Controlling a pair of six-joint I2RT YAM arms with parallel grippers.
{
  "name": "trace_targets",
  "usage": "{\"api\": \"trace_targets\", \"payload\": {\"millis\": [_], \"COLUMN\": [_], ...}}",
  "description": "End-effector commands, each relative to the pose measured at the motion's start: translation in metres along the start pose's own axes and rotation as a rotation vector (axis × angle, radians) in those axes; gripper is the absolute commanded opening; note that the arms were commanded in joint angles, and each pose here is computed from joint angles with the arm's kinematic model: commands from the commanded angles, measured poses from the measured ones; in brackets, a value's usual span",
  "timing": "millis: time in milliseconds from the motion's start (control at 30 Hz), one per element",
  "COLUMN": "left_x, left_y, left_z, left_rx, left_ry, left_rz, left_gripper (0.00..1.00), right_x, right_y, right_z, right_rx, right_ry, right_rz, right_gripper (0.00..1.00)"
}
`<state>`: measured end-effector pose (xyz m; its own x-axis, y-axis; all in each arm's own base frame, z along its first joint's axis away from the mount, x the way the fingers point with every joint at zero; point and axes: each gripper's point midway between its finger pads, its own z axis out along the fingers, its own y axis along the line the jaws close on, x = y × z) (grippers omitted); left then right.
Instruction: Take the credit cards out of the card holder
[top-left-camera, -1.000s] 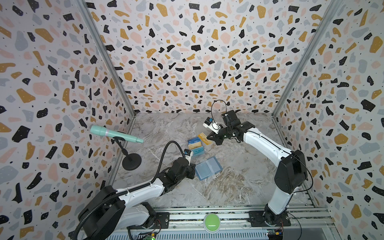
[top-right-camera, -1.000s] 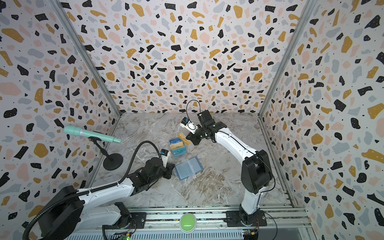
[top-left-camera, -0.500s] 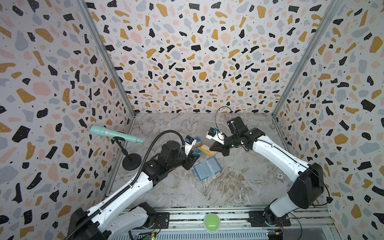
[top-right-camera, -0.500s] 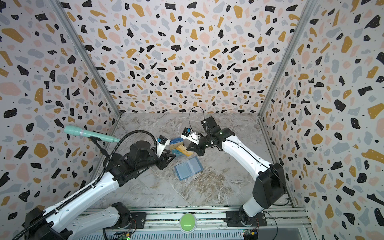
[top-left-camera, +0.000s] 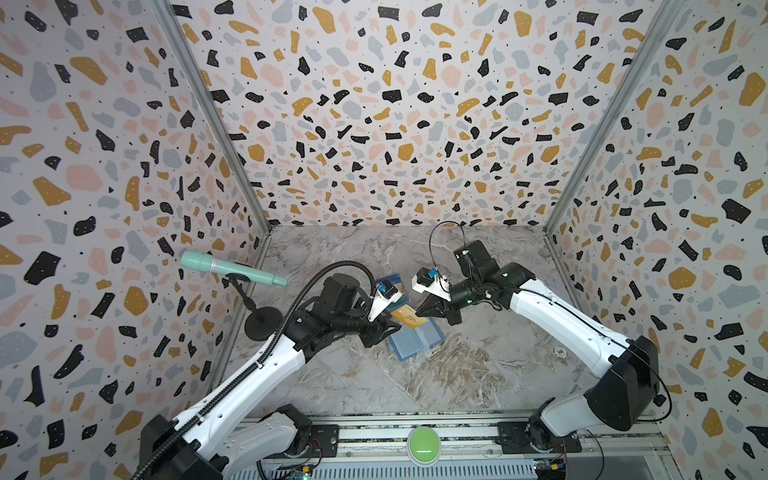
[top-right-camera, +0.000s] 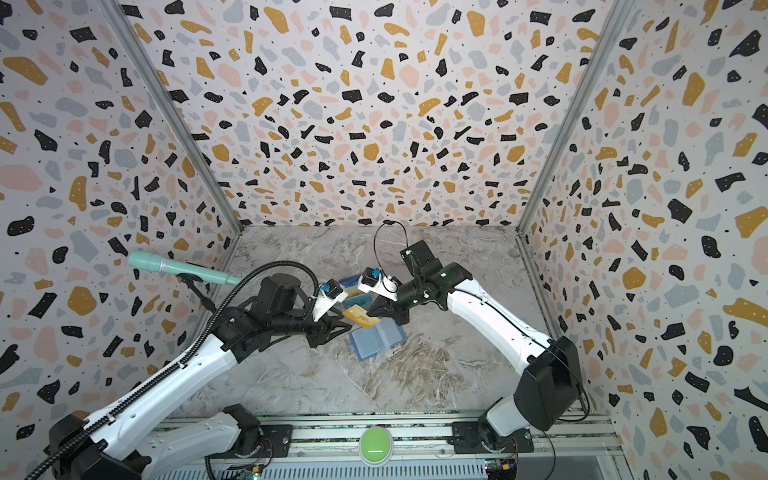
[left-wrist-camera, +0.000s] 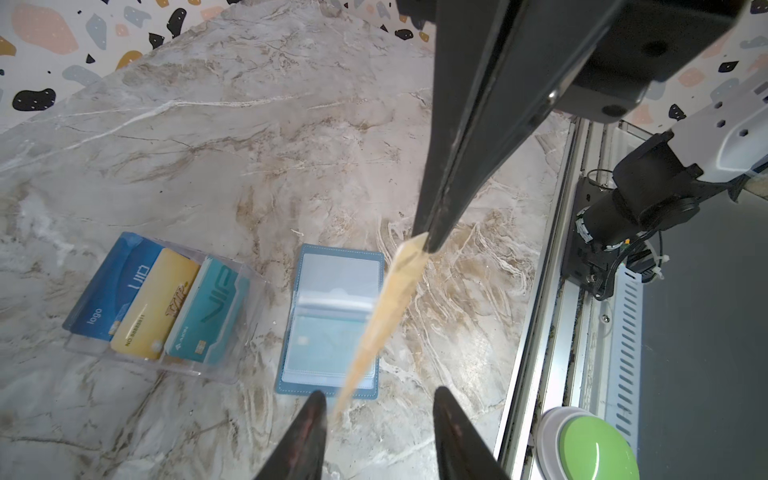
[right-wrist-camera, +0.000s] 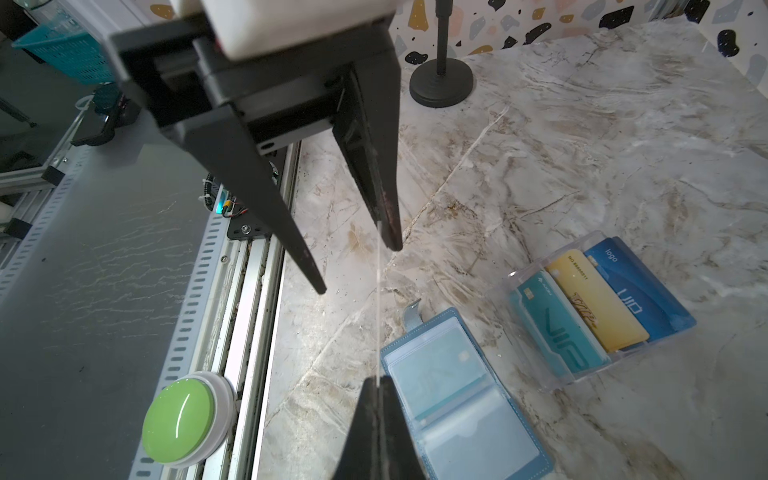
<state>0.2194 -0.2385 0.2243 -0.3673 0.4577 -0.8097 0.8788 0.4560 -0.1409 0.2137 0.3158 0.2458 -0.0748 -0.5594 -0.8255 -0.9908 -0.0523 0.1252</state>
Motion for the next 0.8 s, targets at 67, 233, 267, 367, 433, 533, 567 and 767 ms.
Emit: {"api": "trace_targets", "payload": {"millis": [67, 233, 267, 367, 433, 533, 567, 767], "left_x": [-0.009, -0.025, -0.026, -0.029, -0.030, -0.033, -0.033, -0.035], "left_y": [0.010, -0.008, -0.015, -0.034, -0.047, -0.053, -0.051, -0.046], "left_z": [-0.016, -0.018, -0.018, -0.021, -0.027, -0.033, -0.033, -0.029], "left_rx": [-0.023, 0.113, 0.153, 0.276, 0.344, 0.358, 0.349, 0.331], "left_ry": [-0.032, -0.095, -0.101, -0.121, -0.141, -0.165, -0.167, -0.167], "left_rz": [0.023, 0.052, 0.061, 0.101, 0.132, 0.159, 0.156, 0.132], "left_gripper": [0.47, 0.48, 0.48, 0.48, 0.48, 0.48, 0.46, 0.23], "right_x": [-0.007, -0.013, -0.015, -0.018, -0.019, -0.022, -0.023, -0.026], "right_y": [0.021, 0.032, 0.035, 0.036, 0.035, 0.034, 0.033, 0.031], "right_z": [-0.010, -0.011, -0.011, -0.009, -0.008, -0.007, -0.006, -0.005], "right_rx": [-0.044, -0.094, -0.110, -0.124, -0.131, -0.144, -0.148, -0.157], "right_ry": [-0.038, -0.085, -0.098, -0.117, -0.123, -0.134, -0.136, -0.144], "right_rz": [-0.005, -0.012, -0.014, -0.015, -0.015, -0.019, -0.019, -0.023], "right_gripper": [0.00, 0.00, 0.00, 0.00, 0.00, 0.00, 0.00, 0.00]}}
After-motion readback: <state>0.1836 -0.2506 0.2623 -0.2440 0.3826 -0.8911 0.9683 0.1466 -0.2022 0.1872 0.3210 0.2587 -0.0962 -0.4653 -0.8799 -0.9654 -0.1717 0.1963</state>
